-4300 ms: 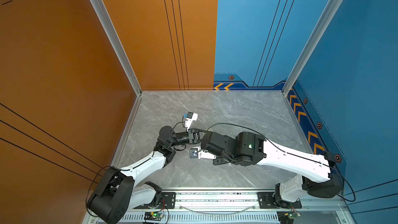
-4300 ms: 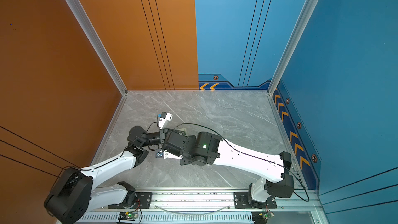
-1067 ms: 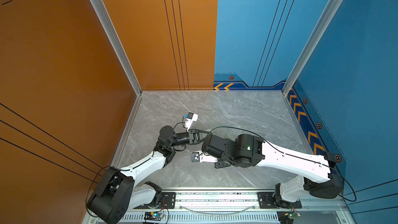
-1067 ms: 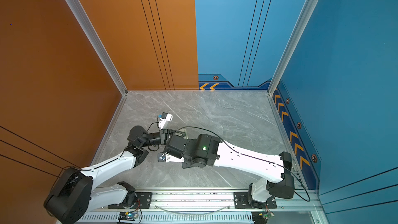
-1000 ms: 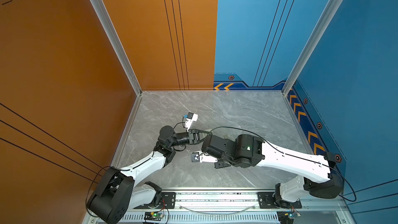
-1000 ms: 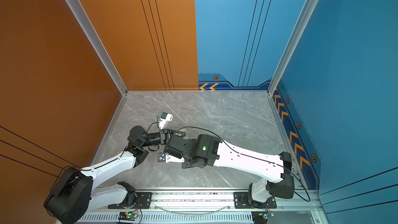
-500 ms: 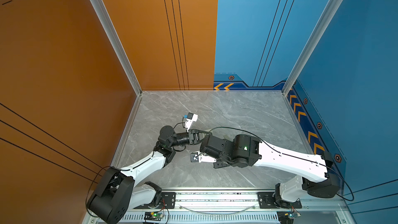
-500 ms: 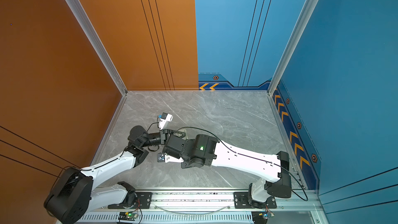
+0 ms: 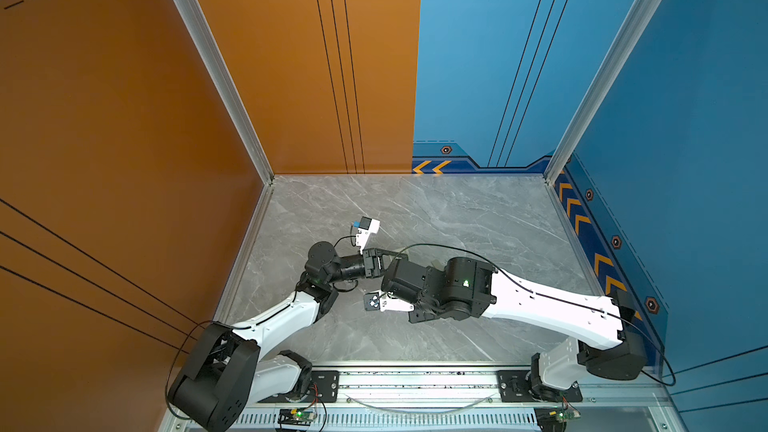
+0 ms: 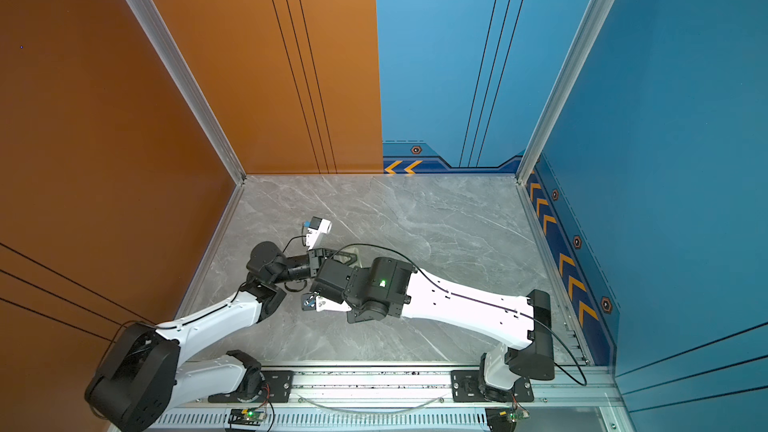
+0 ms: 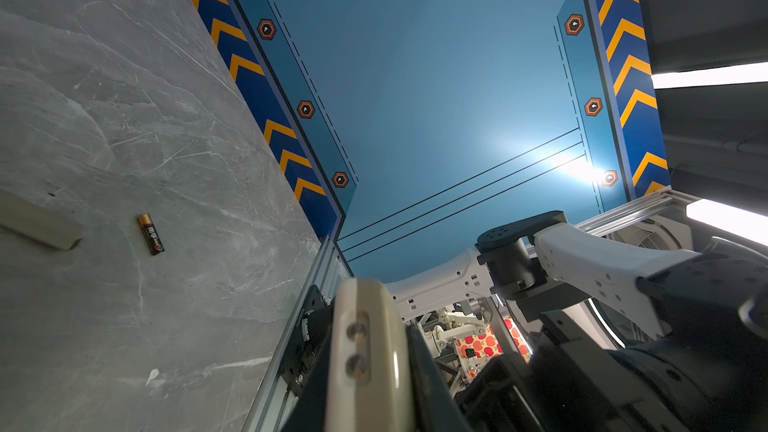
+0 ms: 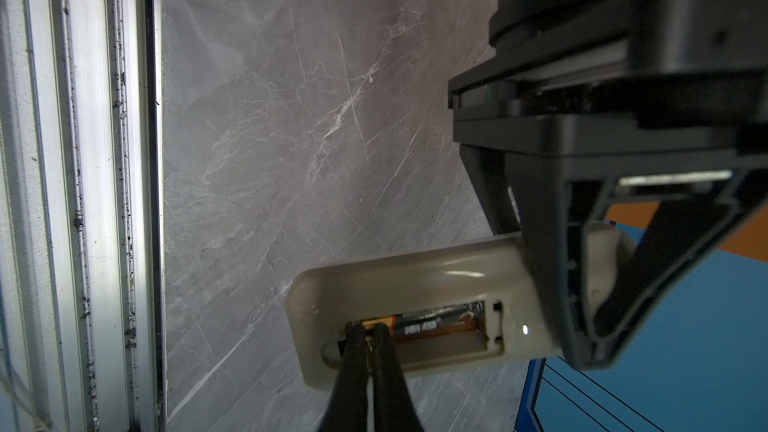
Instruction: Load the batteries into the remote control
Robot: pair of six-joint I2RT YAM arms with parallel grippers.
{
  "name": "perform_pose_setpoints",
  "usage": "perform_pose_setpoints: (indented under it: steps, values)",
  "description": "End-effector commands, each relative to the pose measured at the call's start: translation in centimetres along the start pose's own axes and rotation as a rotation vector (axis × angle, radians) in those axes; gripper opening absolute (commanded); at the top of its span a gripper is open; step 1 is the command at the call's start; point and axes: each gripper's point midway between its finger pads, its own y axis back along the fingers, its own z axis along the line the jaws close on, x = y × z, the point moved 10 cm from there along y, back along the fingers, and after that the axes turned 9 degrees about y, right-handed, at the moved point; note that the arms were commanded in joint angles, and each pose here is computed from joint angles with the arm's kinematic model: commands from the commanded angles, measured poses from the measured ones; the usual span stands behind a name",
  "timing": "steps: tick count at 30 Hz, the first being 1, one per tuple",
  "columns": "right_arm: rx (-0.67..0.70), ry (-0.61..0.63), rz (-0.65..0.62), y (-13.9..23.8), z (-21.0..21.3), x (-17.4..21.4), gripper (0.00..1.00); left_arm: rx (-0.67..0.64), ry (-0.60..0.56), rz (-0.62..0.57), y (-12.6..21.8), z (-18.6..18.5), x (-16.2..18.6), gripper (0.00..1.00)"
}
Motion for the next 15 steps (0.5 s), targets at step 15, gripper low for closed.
perform_pose_setpoints:
  steps: [15]
  values:
    - [0.054, -0.079, -0.083, 3.3, -0.2, 0.2, 0.36, -0.11, -0.041, -0.011, 0.8, 0.4, 0.1, 0.0]
